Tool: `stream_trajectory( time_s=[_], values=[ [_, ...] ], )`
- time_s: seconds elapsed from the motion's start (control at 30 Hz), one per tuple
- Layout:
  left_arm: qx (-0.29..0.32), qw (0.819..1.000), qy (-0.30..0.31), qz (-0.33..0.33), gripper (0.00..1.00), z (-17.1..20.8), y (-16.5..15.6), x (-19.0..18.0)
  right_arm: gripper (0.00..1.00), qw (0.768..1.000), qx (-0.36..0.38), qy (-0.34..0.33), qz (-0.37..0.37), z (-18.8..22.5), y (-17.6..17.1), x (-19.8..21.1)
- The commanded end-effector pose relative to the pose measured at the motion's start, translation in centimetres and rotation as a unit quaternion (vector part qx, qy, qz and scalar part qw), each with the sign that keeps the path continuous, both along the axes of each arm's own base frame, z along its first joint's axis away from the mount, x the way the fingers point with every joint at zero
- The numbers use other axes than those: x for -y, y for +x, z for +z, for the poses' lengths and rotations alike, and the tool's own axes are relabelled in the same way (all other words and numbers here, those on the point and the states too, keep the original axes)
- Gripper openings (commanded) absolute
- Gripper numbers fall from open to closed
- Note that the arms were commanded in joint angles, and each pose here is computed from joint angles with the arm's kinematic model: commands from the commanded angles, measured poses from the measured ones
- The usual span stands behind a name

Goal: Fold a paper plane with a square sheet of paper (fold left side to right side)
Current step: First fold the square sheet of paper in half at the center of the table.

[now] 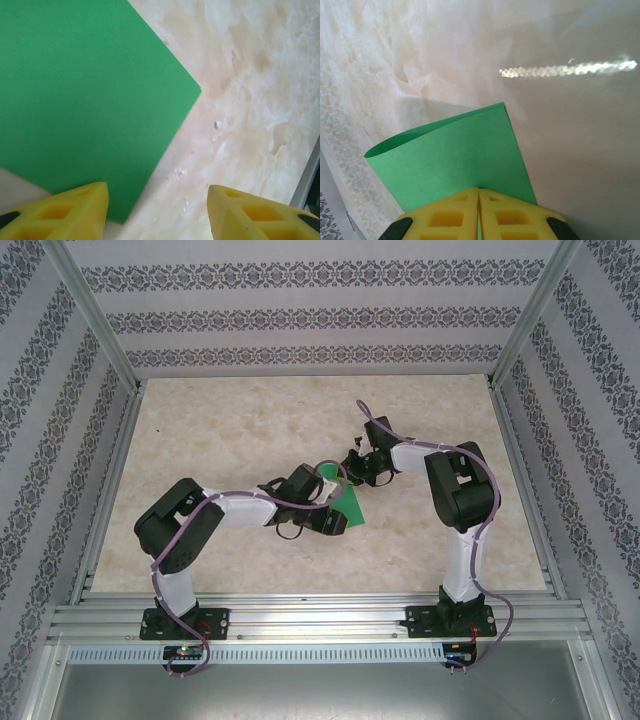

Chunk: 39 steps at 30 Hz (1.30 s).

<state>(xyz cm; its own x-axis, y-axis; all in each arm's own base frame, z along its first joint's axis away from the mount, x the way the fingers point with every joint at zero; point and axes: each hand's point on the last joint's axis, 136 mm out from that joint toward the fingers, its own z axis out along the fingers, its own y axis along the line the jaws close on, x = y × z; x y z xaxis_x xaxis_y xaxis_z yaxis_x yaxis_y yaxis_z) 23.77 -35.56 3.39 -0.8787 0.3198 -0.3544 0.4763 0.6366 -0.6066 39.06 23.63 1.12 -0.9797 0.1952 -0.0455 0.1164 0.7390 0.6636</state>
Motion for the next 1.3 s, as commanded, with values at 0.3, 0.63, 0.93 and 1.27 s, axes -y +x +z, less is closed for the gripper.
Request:
stream_trajectory(
  time_s=[0.3, 0.63, 0.93, 1.27],
  values=[
    [-0.049, 0.999, 0.008, -0.021, 0.59, 1.7, -3.9, -1.0, 0.10, 0.997, -0.037, -0.064, -0.016, -4.2, -1.1, 2.3],
    [-0.009, 0.998, -0.046, 0.040, 0.63, 5.7, 2.9, -1.1, 0.10, 0.997, -0.034, -0.061, -0.015, -3.7, -1.0, 2.2],
    [-0.032, 0.997, -0.068, 0.028, 0.61, 3.5, 4.4, 1.4, 0.10, 0.998, -0.032, -0.061, -0.013, -3.5, -1.1, 2.1],
    [-0.061, 0.998, 0.003, 0.035, 0.59, -1.2, 3.5, 0.0, 0.13, 1.000, 0.015, -0.018, -0.009, 0.2, 0.6, 1.1]
  ],
)
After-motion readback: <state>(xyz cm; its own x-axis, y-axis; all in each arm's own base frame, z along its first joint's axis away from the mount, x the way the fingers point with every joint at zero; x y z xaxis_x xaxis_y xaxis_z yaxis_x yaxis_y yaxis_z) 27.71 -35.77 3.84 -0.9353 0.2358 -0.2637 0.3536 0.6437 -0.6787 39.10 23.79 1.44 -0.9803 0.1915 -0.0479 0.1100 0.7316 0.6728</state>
